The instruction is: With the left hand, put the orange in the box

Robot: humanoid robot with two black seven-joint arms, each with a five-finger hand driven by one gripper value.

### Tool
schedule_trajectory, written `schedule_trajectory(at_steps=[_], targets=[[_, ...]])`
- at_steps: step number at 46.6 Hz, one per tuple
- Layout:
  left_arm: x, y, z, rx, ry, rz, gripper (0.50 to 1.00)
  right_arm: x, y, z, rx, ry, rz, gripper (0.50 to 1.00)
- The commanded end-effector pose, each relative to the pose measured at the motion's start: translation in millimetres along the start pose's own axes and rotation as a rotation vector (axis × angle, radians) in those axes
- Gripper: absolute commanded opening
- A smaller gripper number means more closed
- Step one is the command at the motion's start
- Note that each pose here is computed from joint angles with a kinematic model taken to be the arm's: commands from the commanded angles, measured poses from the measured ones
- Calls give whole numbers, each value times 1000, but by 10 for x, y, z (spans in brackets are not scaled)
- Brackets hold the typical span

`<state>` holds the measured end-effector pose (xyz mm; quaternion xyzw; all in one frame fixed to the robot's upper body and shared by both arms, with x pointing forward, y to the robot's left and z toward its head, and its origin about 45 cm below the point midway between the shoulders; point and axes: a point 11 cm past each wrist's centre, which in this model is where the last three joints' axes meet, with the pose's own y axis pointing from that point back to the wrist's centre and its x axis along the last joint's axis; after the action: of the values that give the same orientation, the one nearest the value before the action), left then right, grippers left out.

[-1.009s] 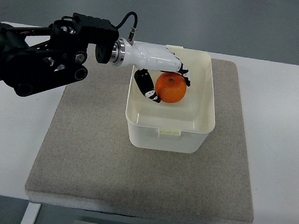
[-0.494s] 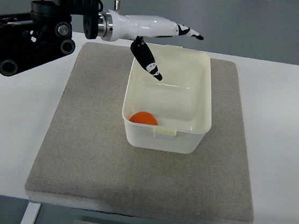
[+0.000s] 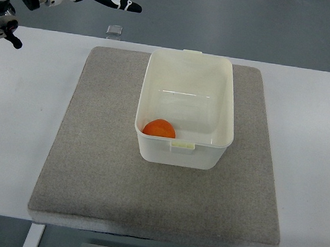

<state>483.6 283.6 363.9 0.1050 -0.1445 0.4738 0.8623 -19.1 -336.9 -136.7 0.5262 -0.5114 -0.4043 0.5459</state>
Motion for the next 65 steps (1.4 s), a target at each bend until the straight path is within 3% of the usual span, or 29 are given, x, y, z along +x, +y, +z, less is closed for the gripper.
schedule_trajectory(at_steps=[1, 15, 34, 50, 65], targets=[[32, 68, -200, 28, 68, 30, 994, 0, 0, -2, 0, 0, 0, 932], [246, 313, -715, 31, 469, 168, 994, 0, 0, -2, 0, 0, 0, 932], [377, 494, -948, 42, 872, 105, 994, 0, 0, -2, 0, 0, 0, 932], [279, 578, -1144, 63, 981, 101, 994, -1, 0, -3, 1, -3, -1, 932], [306, 570, -1107, 47, 985, 104, 994, -13, 1, 0, 4, -4, -4, 932]])
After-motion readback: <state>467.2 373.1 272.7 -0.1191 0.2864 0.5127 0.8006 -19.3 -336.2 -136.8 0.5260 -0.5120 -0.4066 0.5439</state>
